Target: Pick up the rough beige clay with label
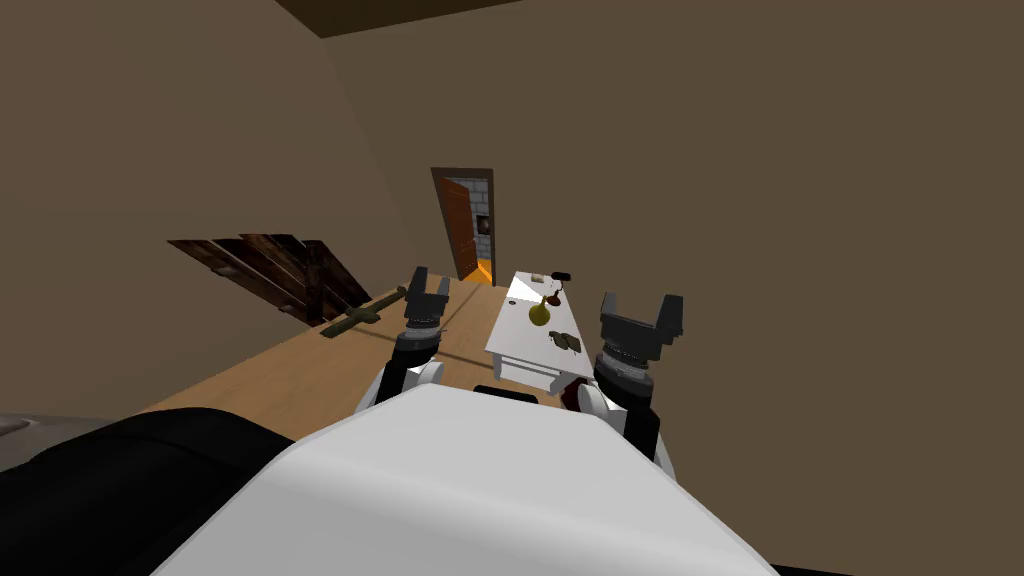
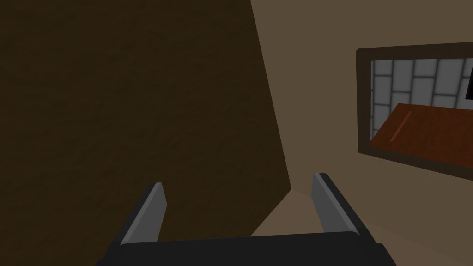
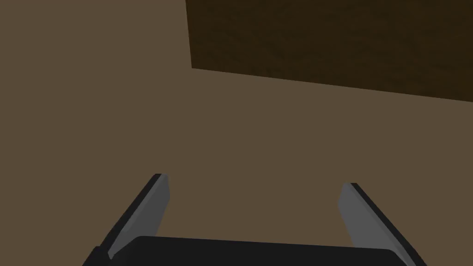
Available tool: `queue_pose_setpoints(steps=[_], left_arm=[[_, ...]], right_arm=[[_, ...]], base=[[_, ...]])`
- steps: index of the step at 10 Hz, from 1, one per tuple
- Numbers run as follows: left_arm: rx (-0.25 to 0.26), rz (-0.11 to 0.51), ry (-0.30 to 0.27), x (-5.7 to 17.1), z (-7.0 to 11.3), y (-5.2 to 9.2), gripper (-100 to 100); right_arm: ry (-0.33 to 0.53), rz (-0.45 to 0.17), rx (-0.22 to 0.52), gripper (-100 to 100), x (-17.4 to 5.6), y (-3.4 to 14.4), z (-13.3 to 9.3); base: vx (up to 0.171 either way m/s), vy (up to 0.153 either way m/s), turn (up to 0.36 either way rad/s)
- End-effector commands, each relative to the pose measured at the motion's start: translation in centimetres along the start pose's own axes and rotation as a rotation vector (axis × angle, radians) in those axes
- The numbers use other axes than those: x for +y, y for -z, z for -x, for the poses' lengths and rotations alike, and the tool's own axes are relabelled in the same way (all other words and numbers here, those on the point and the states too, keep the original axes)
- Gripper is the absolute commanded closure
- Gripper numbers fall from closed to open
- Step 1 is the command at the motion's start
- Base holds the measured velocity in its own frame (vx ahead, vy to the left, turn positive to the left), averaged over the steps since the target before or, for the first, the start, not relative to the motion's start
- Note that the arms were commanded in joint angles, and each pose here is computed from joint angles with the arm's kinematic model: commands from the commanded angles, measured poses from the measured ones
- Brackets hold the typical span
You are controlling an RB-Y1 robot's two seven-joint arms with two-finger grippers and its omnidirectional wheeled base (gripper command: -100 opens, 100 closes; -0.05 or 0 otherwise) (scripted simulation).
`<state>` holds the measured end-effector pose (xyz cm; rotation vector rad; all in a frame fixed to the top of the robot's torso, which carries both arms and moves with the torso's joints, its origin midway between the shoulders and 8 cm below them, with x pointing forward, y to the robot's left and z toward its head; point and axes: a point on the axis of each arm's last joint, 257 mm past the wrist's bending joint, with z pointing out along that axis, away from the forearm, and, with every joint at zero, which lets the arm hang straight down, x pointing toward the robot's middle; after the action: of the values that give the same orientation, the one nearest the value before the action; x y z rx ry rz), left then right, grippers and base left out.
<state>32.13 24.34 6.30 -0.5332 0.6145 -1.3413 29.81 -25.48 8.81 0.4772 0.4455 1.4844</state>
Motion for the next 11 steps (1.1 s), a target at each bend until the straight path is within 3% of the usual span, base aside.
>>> queue_pose_setpoints(steps=[1,3,6,7,8,9,10,11], left_arm=[[0.000,0.000,0.000,0.0,0.0,0.0,0],[0.000,0.000,0.000,0.0,0.0,0.0,0],[0.000,0.000,0.000,0.0,0.0,0.0,0],[0.000,0.000,0.000,0.0,0.0,0.0,0],[0.000,0.000,0.000,0.0,0.0,0.0,0],[0.000,0.000,0.000,0.0,0.0,0.0,0],[0.000,0.000,0.000,0.0,0.0,0.0,0],[0.000,0.000,0.000,0.0,0.0,0.0,0]], right_arm=[[0.009,-0.073,0.048,-100,-2.5,1.4,-0.6],[0.020,-0.152,0.095,-100,-5.1,3.1,-1.1],[0.046,-0.305,0.185,-100,-9.9,7.1,-1.6],[0.047,-0.315,0.186,-100,-10.2,7.4,-1.5],[0.059,-0.372,0.222,-100,-11.8,9.1,-1.5],[0.060,-0.380,0.221,-100,-12.1,9.4,-1.5],[0.074,-0.440,0.259,-100,-13.7,11.3,-1.4],[0.074,-0.449,0.258,-100,-14.0,11.6,-1.3]], base=[[-0.050,0.038,0.111],[-0.073,0.047,0.116],[-0.063,0.051,0.151],[-0.037,0.036,0.045],[-0.034,0.047,0.127],[-0.024,0.030,0.068],[-0.023,0.035,0.119],[-0.020,0.031,0.095]])
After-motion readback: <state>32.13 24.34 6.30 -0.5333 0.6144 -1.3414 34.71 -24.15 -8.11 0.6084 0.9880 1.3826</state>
